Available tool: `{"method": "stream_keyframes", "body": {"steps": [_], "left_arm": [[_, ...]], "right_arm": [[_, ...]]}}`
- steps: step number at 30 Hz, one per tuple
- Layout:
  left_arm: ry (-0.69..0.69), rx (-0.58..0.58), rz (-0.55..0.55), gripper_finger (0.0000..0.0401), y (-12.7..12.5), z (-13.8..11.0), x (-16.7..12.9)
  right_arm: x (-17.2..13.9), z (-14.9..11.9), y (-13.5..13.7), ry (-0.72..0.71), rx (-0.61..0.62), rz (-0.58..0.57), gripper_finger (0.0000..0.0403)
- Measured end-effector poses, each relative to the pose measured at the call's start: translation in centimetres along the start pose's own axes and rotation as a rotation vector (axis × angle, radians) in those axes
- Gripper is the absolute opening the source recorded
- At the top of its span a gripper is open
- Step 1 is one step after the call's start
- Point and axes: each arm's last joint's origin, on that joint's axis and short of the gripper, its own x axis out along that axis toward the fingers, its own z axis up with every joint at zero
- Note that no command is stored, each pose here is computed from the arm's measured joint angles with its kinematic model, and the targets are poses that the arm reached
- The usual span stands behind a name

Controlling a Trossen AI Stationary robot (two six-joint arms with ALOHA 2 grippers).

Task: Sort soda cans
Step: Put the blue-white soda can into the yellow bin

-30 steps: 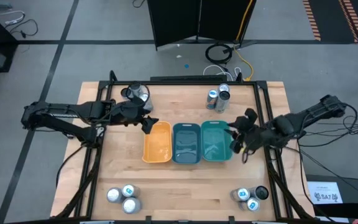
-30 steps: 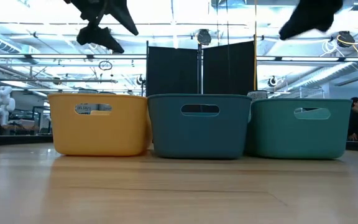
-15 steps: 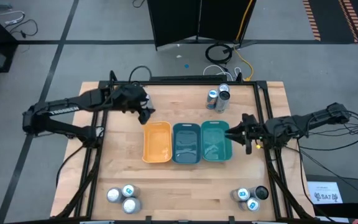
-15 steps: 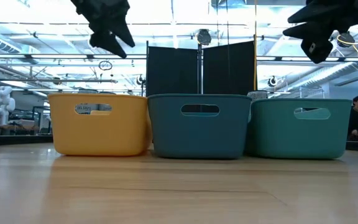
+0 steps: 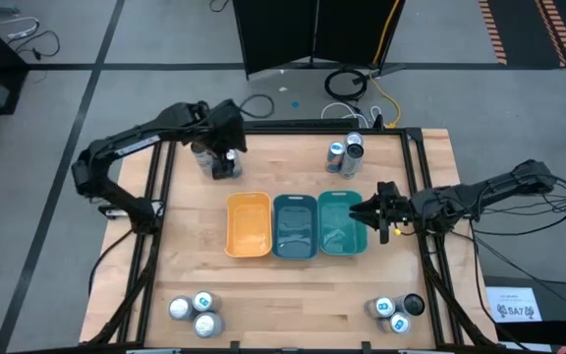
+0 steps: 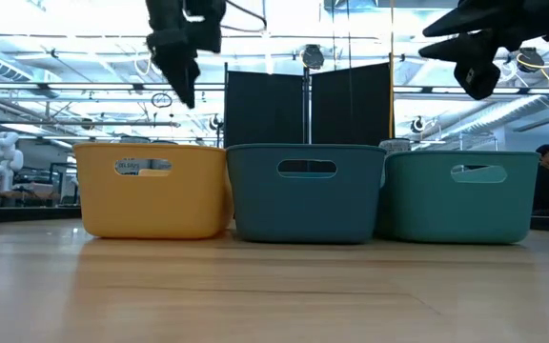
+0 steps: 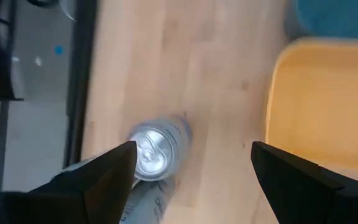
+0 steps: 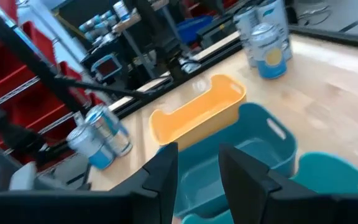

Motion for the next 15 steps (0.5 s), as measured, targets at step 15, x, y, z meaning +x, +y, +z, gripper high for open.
{"method": "stream_keyframes", "body": {"steps": [15], "left_arm": [[0.045, 0.107, -0.057, 0.0326, 3.0, 0.3, 3.5]], "right_arm": [[2.8, -1.1, 0.4, 0.007, -0.011, -0.046, 0.0107]]}}
